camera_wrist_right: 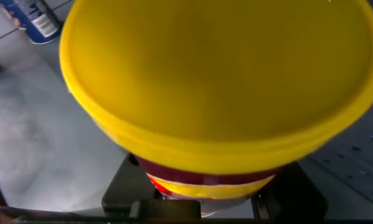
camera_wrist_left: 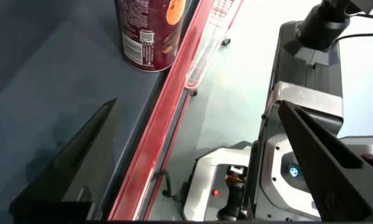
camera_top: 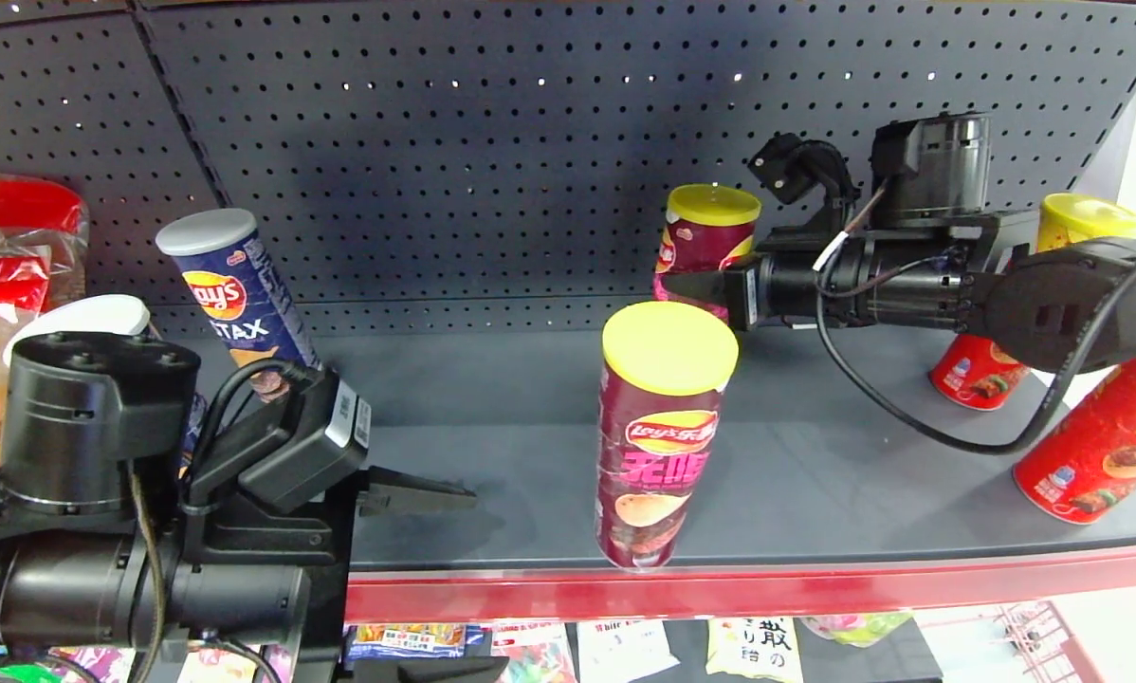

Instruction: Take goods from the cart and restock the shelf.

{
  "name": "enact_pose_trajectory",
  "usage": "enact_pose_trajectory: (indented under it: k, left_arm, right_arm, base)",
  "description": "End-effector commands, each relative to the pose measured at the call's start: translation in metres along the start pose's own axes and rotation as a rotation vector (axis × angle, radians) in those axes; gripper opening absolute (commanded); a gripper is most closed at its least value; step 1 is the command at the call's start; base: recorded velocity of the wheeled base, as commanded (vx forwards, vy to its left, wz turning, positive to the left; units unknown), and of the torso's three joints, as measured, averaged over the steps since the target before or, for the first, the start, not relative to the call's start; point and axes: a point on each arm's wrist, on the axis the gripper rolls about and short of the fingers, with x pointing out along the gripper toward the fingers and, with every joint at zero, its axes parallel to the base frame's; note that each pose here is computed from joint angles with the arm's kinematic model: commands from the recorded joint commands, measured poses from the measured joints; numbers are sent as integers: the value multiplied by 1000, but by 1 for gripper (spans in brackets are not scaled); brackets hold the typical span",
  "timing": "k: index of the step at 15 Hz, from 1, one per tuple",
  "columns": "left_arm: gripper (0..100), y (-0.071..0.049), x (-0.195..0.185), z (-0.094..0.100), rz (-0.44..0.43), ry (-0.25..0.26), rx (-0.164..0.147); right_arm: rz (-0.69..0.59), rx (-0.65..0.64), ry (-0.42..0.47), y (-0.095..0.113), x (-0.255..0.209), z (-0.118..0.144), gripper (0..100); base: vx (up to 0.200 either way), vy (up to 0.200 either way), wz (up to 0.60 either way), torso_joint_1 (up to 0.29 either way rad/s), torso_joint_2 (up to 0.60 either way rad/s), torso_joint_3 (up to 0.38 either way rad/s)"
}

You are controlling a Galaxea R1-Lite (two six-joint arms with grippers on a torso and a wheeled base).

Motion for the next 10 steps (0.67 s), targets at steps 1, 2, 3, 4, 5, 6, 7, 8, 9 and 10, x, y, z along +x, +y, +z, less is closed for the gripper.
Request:
enact_pose_trajectory:
  k: [1, 2, 3, 4, 5, 6, 7, 8, 9, 10]
  left_arm:
    - [100, 0, 0, 1, 0, 0, 0]
    - [100, 0, 0, 1, 0, 0, 0]
    - [100, 0, 0, 1, 5, 0, 1]
    - [100, 1, 0, 1, 12, 2, -1]
    - [100, 1, 0, 1, 12, 2, -1]
    - [100, 1, 0, 1, 12, 2, -2]
    - [100, 1, 0, 0, 12, 3, -10]
    - [100, 1, 0, 0, 12, 3, -16]
    - [100, 1, 1, 1, 12, 3, -16]
    - [100, 1, 1, 1, 12, 3, -16]
  right_arm:
    - [17, 5, 7, 4, 6, -2, 0]
    - [20, 7, 13, 5, 8, -4, 0]
    - [21, 9, 17, 6, 8, -5, 0]
    - [21, 8, 19, 6, 9, -6, 0]
    - [21, 8, 20, 6, 9, -6, 0]
    - [20, 8, 20, 5, 8, -6, 0]
    - [19, 9, 20, 5, 8, -6, 0]
    - [19, 9, 20, 5, 8, -6, 0]
    - [19, 10, 20, 5, 7, -6, 0]
    - [14, 11, 21, 5, 6, -6, 100]
  base:
    - [0, 0, 0, 0, 0, 0]
    - [0, 0, 0, 0, 0, 0]
    - [0, 0, 0, 0, 0, 0]
    - [0, 0, 0, 0, 0, 0]
    - [0, 0, 0, 0, 0, 0]
    - [0, 0, 0, 0, 0, 0]
    - [0, 0, 0, 0, 0, 0]
    - [0, 0, 0, 0, 0, 0]
    - [0, 0, 0, 0, 0, 0]
    - [0, 0, 0, 0, 0, 0]
